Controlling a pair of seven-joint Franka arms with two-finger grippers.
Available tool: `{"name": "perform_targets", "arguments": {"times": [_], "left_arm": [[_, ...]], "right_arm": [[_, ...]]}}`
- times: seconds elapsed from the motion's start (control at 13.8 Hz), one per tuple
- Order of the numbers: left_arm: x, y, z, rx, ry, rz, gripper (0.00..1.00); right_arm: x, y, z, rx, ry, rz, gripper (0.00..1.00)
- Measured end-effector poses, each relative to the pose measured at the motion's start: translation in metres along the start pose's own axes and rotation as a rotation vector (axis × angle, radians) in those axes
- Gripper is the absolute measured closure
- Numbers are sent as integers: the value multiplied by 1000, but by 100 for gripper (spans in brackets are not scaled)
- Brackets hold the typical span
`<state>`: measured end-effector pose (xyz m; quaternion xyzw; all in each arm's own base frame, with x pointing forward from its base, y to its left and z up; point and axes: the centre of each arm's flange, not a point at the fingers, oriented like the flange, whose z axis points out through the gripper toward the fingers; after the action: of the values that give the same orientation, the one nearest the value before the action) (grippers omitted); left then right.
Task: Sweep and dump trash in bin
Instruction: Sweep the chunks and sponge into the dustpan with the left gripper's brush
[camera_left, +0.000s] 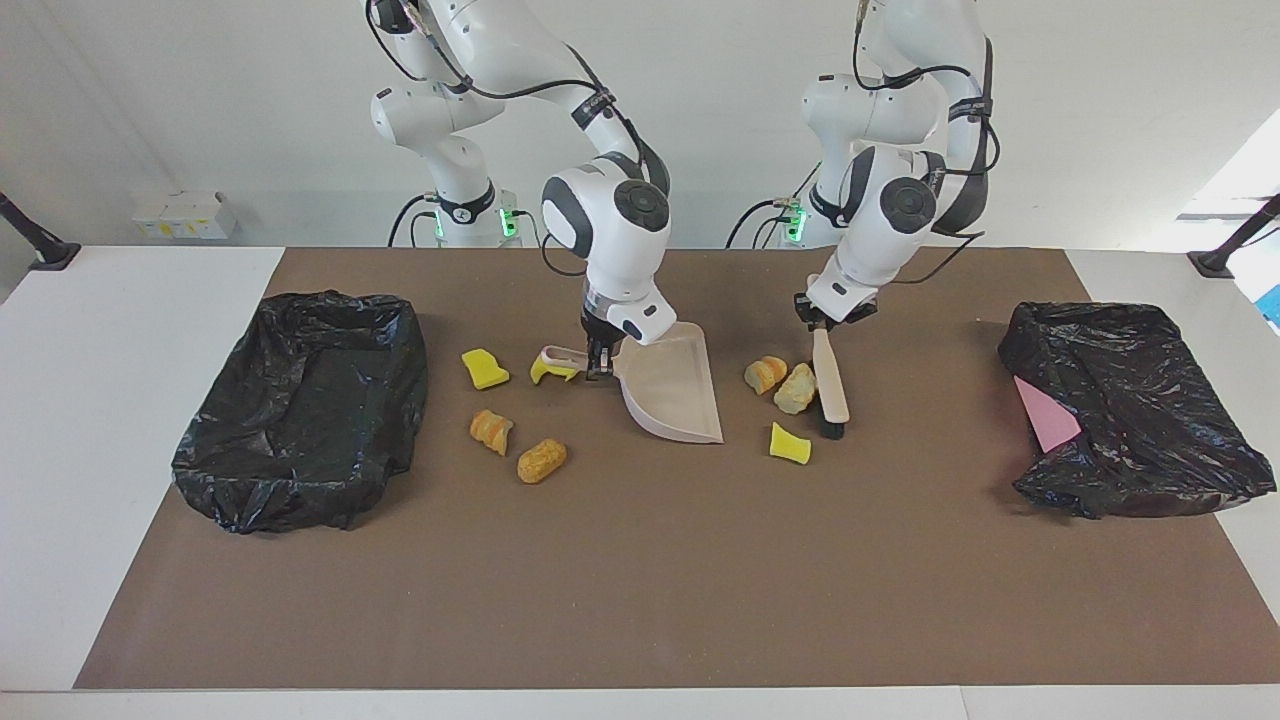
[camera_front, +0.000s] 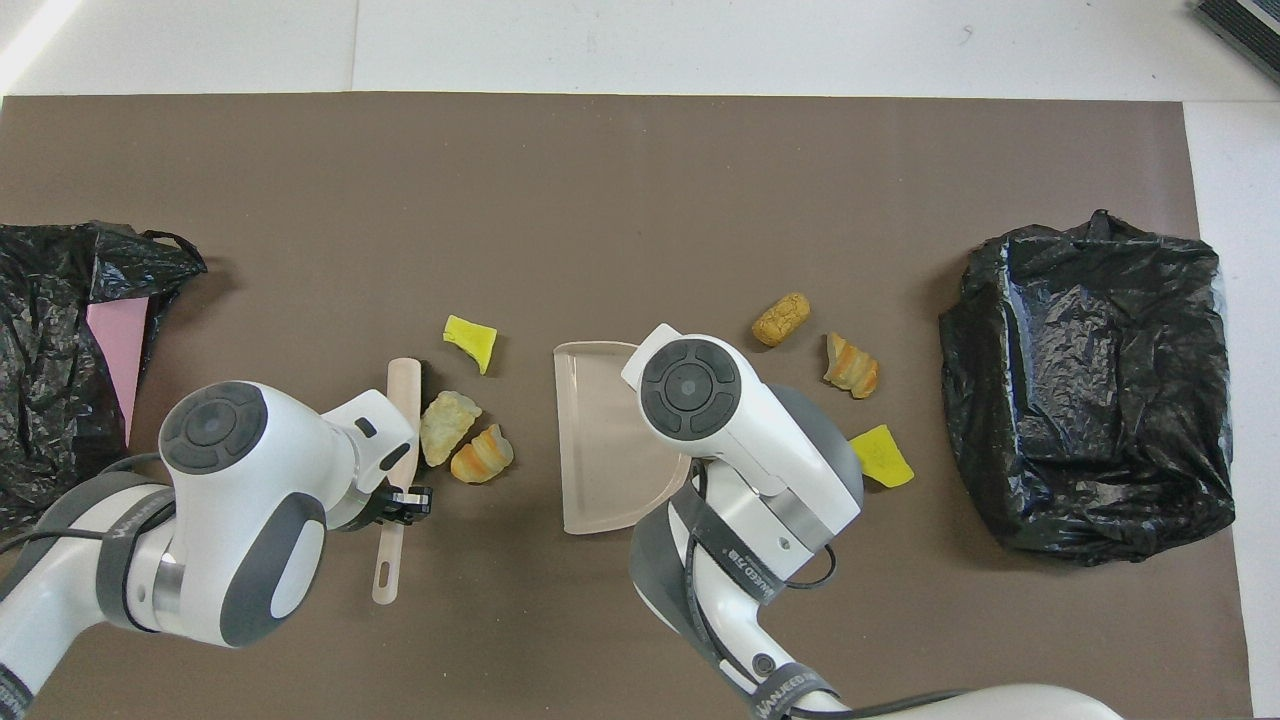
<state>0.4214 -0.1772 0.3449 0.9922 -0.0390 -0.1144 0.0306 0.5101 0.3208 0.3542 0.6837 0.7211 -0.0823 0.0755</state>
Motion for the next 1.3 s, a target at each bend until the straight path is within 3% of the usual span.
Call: {"name": "perform_targets", "arguments": {"times": [0.29,0.51,0.8,1.3], "left_arm": [[-23,70,9,-139,-7,31,74],[-41,119,12,-225,26,63,74],[-26,106,-4,-248,66,25,74],[71,4,-75,-128,148,-24,74]], "right_arm": [[0,-1,1,2,-1,-1,69],[0,-1,1,2,-1,-1,69],[0,-1,1,2,-2,-1,69],[0,-1,2,3,-2,9,69]]}}
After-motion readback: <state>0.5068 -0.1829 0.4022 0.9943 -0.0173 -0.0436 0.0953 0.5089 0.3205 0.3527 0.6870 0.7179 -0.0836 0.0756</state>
